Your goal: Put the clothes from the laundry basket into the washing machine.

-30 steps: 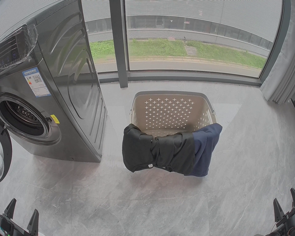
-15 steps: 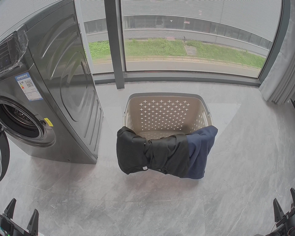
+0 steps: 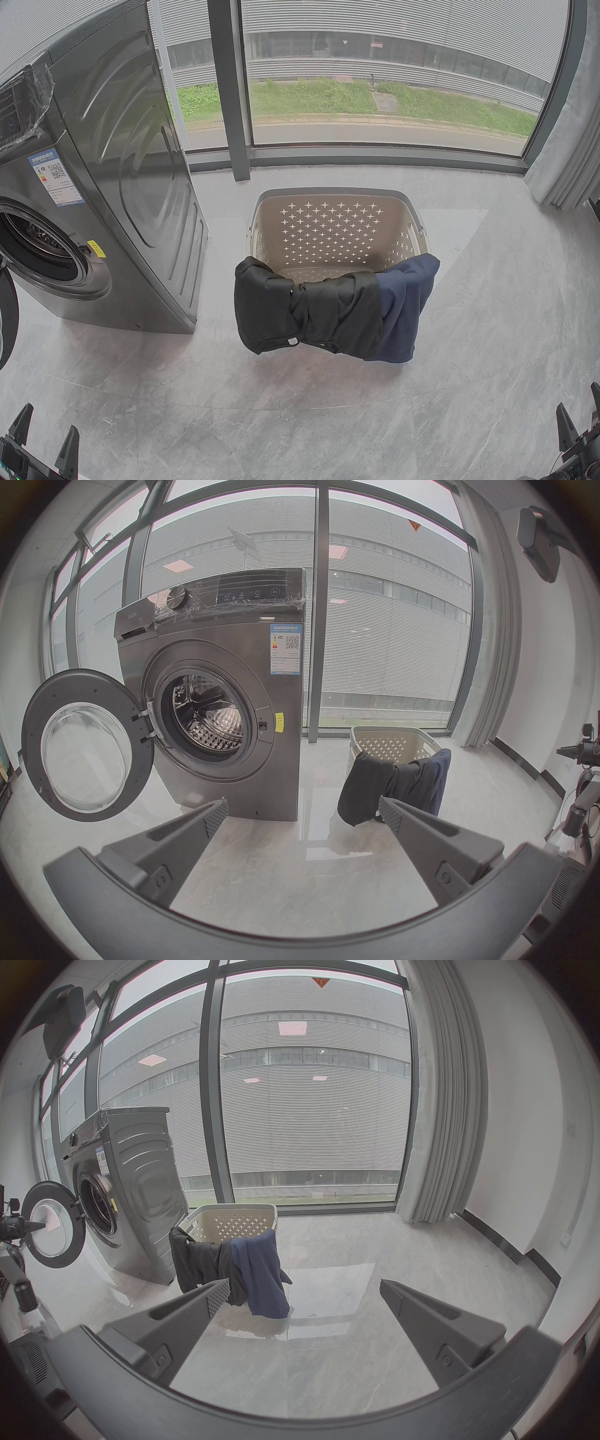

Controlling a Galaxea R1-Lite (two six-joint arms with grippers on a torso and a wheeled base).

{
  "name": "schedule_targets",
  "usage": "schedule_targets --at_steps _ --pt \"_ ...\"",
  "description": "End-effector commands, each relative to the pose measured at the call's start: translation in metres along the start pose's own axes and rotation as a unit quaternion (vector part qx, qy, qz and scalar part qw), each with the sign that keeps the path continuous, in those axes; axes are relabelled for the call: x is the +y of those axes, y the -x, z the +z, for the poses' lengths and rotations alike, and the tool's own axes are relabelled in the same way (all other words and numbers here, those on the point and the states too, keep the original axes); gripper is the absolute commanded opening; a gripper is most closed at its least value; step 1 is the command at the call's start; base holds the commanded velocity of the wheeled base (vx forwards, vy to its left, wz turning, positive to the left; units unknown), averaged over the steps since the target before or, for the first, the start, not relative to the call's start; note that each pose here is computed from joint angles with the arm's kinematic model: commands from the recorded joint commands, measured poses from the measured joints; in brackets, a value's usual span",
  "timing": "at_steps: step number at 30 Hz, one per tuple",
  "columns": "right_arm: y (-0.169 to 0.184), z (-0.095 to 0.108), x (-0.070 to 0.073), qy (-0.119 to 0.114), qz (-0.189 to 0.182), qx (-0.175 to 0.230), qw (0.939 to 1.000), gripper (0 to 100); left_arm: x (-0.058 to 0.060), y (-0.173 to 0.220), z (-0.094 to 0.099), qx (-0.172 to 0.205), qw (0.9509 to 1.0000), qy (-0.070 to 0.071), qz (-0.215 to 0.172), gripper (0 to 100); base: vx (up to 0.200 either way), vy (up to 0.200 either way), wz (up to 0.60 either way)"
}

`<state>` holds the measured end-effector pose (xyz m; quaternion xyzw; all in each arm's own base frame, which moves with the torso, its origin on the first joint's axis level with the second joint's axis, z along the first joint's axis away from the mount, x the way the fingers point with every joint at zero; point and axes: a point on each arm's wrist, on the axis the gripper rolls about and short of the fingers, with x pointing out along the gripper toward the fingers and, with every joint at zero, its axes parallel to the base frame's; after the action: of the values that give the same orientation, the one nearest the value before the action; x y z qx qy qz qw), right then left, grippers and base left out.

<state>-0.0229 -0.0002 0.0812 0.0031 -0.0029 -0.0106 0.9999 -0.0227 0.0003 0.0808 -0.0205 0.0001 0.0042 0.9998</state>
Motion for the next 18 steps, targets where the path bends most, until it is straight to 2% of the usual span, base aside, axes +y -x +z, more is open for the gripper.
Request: schedule_targets --at_steps 1,6,15,18 --pt "-0.0007 -0.0050 0.0000 0.000 0.000 0.005 1.0000 100 0.0002 -0.0005 -0.0047 0.004 1.0000 0.000 0.001 100 0.000 0.000 0.00" --pt "-0.0007 -0.0050 0.0000 0.000 0.000 0.005 1.0000 100 0.0002 -0.0005 -0.0047 0.004 1.0000 0.000 0.001 100 0.000 0.000 0.00" --pt "-0.0007 -0.0050 0.0000 0.000 0.000 0.005 1.0000 100 0.0002 -0.0005 -0.0047 0.004 1.0000 0.000 0.001 100 0.000 -0.200 0.00" --pt "-0.0007 -0.0050 0.0000 0.000 0.000 0.005 1.0000 100 0.0002 -0.0005 -0.0047 0.004 1.0000 0.000 0.000 100 0.000 0.000 0.00"
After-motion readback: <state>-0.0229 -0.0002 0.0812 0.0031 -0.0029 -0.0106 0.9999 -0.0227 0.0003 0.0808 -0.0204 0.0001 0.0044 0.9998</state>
